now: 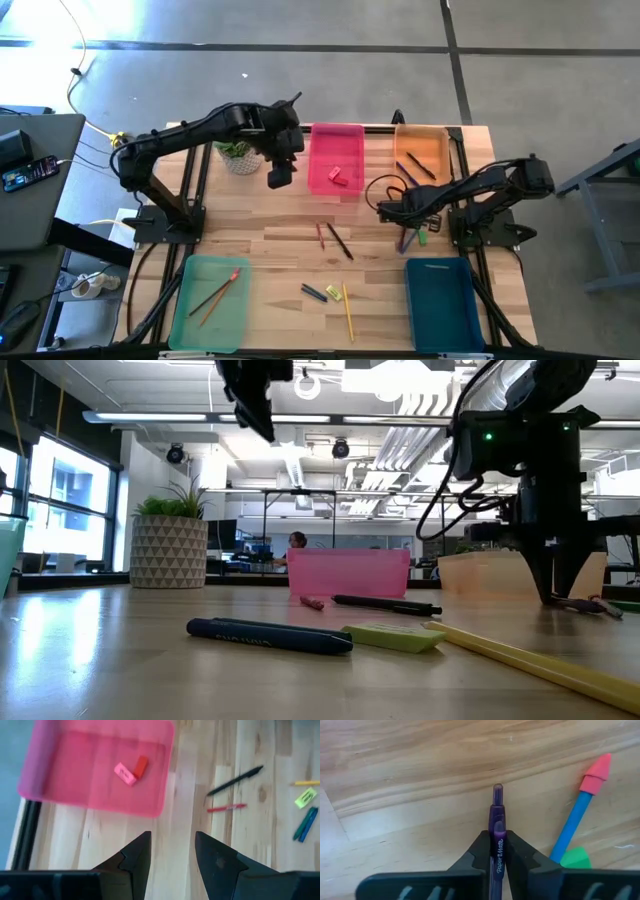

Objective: Sort crayons/erasers/pens/pencils in bins
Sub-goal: Put the violet pen into the orange bin

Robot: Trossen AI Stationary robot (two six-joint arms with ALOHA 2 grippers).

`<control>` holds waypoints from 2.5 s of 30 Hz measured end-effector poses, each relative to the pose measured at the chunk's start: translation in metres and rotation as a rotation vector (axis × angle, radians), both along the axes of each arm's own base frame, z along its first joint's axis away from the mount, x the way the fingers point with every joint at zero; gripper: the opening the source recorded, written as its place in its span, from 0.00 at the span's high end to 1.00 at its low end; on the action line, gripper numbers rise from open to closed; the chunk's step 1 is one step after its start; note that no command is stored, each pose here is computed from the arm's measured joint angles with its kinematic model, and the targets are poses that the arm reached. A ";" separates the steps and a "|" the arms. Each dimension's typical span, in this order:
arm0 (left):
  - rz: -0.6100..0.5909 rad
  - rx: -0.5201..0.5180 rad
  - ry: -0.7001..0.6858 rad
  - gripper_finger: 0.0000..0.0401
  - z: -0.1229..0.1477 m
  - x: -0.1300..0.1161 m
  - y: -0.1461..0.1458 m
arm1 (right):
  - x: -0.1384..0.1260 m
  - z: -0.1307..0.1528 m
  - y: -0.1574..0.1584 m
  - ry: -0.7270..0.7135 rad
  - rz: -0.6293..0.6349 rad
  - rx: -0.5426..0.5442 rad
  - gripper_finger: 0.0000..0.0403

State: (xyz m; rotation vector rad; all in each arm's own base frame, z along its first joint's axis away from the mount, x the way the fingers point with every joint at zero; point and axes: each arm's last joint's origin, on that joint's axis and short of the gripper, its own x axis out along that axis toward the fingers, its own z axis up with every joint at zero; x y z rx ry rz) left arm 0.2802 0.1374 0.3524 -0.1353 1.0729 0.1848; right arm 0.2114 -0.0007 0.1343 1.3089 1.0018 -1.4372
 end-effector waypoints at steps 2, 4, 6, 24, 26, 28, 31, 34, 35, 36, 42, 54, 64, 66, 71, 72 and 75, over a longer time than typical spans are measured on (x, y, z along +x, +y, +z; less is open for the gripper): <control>0.003 -0.013 0.026 0.65 -0.008 -0.001 0.001 | 0.003 0.003 0.000 0.001 0.010 -0.010 0.96; 0.004 -0.027 0.052 0.65 -0.017 -0.002 0.000 | 0.013 0.011 0.000 -0.046 0.034 -0.033 0.95; 0.011 -0.041 0.071 0.65 -0.024 -0.002 0.000 | 0.018 0.017 -0.001 -0.067 0.068 -0.047 0.96; 0.197 -0.156 0.123 0.65 -0.076 -0.003 -0.001 | 0.023 0.081 -0.028 -0.147 0.317 -0.387 0.96; 0.232 -0.168 0.111 0.65 -0.077 -0.002 0.000 | 0.018 0.090 -0.034 -0.151 0.335 -0.434 0.96; 0.271 -0.181 0.092 0.65 -0.078 0.000 -0.001 | 0.012 0.098 -0.041 -0.150 0.354 -0.483 0.96; 0.326 -0.204 0.076 0.65 -0.080 0.001 -0.001 | 0.002 0.110 -0.050 -0.138 0.385 -0.547 0.96; 0.381 -0.228 0.052 0.65 -0.085 0.004 -0.003 | -0.008 0.120 -0.060 -0.110 0.418 -0.606 0.96; 0.400 -0.239 0.053 0.65 -0.087 0.004 -0.004 | -0.012 0.123 -0.063 -0.100 0.429 -0.626 0.96; 0.415 -0.247 0.049 0.65 -0.089 0.005 -0.005 | -0.015 0.126 -0.066 -0.085 0.443 -0.644 0.96; 0.479 -0.288 0.018 0.65 -0.090 0.011 -0.014 | -0.029 0.134 -0.084 0.037 0.575 -0.690 0.96; 0.535 -0.374 -0.099 0.65 -0.087 0.035 -0.043 | -0.029 0.117 -0.119 0.242 0.899 -0.575 0.96; 0.728 -0.385 -0.130 0.65 -0.092 0.048 -0.068 | -0.032 0.093 -0.148 0.105 0.889 -0.344 0.96; 0.767 -0.390 -0.142 0.64 -0.092 0.049 -0.073 | -0.034 0.089 -0.152 0.081 0.881 -0.308 0.96; 0.846 -0.385 -0.155 0.58 -0.094 0.053 -0.084 | -0.037 0.082 -0.161 0.028 0.874 -0.247 0.93; 0.861 -0.381 -0.159 0.57 -0.095 0.054 -0.087 | -0.038 0.082 -0.162 0.023 0.879 -0.243 0.92; 0.894 -0.381 -0.161 0.52 -0.098 0.055 -0.094 | -0.040 0.082 -0.164 0.022 0.891 -0.241 0.88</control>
